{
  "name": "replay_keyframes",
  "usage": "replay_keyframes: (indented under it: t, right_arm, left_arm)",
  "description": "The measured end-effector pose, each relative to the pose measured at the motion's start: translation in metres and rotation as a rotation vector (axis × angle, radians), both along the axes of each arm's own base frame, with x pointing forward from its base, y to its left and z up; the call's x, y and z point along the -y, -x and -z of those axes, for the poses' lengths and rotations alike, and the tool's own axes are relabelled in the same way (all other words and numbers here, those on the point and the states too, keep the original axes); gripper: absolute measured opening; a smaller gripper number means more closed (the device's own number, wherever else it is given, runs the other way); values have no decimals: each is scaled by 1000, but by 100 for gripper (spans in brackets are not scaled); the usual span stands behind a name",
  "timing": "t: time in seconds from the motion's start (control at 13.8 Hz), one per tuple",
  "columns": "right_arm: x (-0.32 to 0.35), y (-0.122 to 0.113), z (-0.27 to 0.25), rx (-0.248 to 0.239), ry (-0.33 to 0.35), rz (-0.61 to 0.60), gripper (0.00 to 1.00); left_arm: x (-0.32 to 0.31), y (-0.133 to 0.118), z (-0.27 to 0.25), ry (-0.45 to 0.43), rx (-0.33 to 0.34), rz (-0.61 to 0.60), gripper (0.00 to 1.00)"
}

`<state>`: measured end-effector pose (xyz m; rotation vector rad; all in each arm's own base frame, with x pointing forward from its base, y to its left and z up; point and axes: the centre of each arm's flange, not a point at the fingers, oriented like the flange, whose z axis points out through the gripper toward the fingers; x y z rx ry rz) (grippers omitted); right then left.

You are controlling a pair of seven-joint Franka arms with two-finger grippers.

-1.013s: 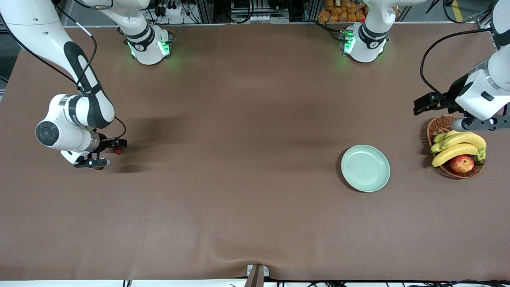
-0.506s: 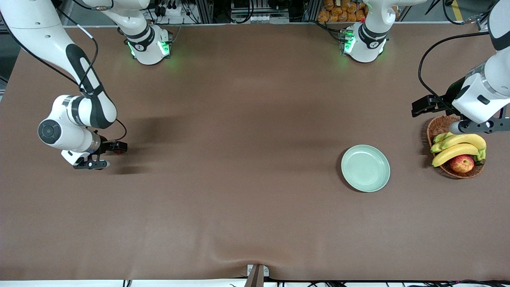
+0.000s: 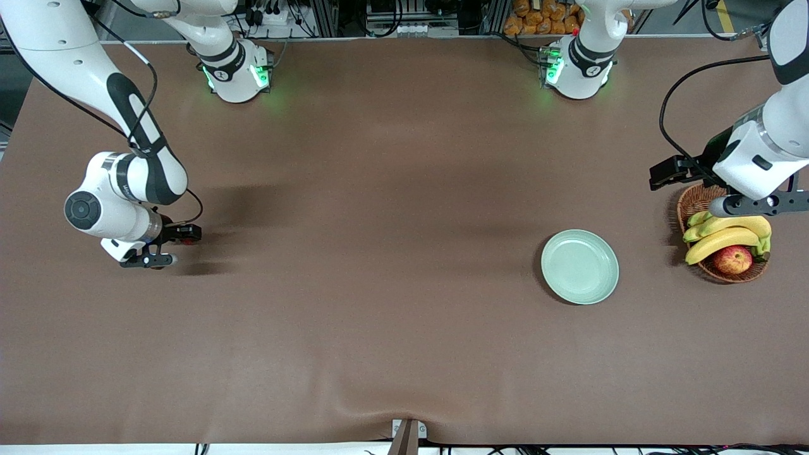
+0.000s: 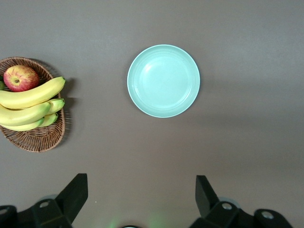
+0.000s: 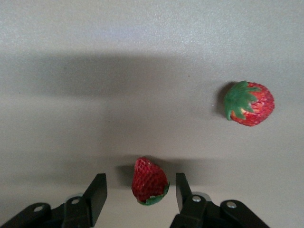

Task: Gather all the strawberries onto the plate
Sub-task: 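Reach the right gripper down and grasp a red strawberry, then carry the strawberry to mid-table with the right gripper and release it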

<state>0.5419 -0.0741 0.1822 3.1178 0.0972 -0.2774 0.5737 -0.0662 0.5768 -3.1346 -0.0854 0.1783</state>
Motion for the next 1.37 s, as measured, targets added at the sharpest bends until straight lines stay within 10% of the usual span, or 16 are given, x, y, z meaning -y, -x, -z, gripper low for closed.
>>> replay_keyframes:
  t: [0.29,0.87,1.37]
  right_arm:
    - [1,0,0,-1,0,2,33]
    - [-25,-15,-17,-40,-13,-54,31]
    - [-179,-77,-119,110,-129,-308,31]
  left_arm:
    - [8,-1,-1,-2,19,3,100]
    - [11,-18,3,11,101,5,100]
    - [12,-21,10,11,89,3,100]
